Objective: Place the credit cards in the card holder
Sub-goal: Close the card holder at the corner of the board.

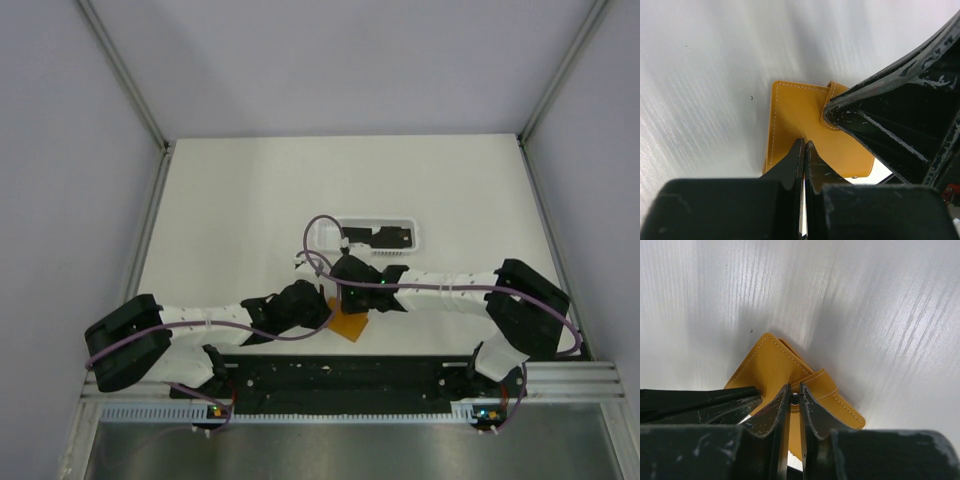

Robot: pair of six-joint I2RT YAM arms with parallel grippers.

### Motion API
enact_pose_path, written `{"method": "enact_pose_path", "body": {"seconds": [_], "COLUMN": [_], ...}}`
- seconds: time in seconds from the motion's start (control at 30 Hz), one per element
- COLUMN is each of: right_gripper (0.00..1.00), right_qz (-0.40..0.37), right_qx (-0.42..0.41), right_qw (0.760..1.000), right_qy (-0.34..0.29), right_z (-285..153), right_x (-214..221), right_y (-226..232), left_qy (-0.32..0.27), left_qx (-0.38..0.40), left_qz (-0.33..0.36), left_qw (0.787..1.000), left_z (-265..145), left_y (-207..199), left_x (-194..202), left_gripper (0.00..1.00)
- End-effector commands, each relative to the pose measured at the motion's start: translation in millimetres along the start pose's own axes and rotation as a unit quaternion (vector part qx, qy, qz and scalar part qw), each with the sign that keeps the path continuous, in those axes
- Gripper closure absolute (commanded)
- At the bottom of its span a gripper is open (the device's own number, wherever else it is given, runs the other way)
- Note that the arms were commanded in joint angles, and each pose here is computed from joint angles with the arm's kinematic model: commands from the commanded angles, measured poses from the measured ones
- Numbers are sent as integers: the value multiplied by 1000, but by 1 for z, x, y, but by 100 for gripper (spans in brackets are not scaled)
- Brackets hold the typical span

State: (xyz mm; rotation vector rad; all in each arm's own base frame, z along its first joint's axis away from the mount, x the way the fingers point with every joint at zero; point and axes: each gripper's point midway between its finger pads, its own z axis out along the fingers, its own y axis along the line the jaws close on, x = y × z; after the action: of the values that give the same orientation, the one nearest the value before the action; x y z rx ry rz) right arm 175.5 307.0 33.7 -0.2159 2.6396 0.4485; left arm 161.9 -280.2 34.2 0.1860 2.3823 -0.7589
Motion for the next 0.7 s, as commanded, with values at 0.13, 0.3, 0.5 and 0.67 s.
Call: {"method": "enact_pose_path", "body": {"seconds": [0.13,0.3,0.5,0.67], "right_gripper": [85,85,94,100], "right_qz": [3,18,36,53], "right_qx": [29,49,83,109], "right_qw": [1000,998,994,990], "right_qy": [9,-29,-54,-71], "right_z": [7,12,16,17], "right_x": [44,55,70,82], "right_y": [-15,-22,-34,-46], "left_qy": [7,8,10,8], "left_qx": [-13,-11,-10,-9], "left_qz": [2,0,0,-4], "left_qw": [1000,1000,1000,1000], "left_z": [0,0,0,-2], "left_y": [9,8,7,9], "left_x": [5,5,6,7], "left_gripper": [100,100,100,100]}}
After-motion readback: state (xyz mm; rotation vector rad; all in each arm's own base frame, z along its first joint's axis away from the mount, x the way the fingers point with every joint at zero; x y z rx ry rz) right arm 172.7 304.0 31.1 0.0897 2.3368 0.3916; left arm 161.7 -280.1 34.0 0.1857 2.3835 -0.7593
